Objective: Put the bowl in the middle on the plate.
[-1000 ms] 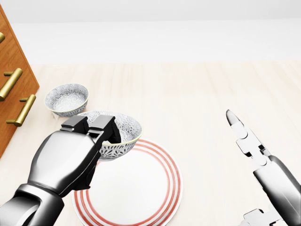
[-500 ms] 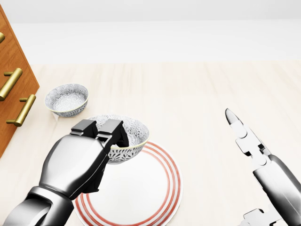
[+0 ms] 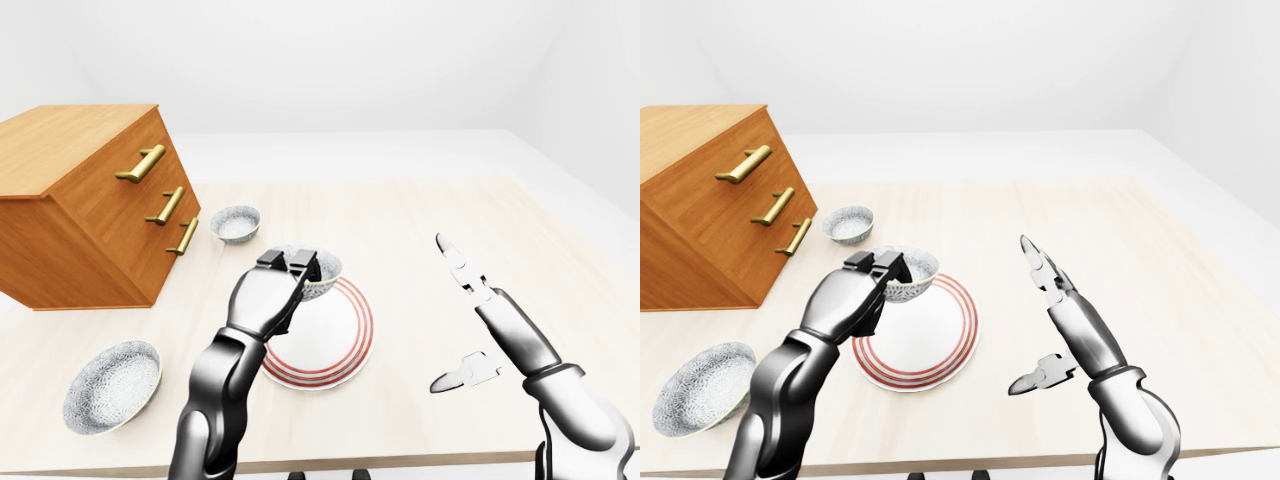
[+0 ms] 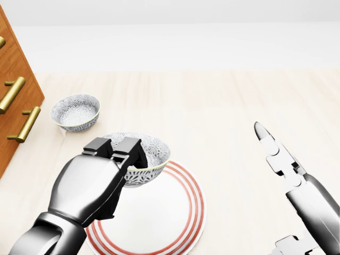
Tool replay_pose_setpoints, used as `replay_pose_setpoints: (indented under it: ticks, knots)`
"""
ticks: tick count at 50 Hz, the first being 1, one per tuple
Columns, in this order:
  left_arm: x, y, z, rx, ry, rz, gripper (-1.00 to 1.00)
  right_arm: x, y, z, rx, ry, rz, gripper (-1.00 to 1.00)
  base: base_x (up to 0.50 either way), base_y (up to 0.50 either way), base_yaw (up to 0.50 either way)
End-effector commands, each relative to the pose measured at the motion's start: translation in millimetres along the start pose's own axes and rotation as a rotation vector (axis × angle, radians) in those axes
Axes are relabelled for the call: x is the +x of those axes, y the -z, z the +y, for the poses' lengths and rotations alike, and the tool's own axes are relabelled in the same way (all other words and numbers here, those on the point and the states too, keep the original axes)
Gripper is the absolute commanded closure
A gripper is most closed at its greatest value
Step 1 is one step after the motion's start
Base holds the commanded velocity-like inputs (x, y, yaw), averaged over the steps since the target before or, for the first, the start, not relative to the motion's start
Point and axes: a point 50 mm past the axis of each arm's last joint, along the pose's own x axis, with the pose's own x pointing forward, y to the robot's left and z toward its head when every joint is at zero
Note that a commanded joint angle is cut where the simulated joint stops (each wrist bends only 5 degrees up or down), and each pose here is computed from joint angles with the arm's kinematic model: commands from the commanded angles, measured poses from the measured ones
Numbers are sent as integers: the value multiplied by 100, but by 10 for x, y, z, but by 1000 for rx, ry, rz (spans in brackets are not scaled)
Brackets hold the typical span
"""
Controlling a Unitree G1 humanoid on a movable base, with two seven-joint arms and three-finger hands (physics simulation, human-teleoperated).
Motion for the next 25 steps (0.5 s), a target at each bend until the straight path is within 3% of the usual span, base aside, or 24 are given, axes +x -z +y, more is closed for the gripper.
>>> replay_pose_setpoints:
  ticks: [1,25]
  knots:
    - [12,-12,10,48,-22,20,100,1,-3,-1,-1,1,-1,-100,0,0,0]
    - [-24,-128,-76,38,0,-12,100,4,13,1,4,2,4,-100,0,0,0]
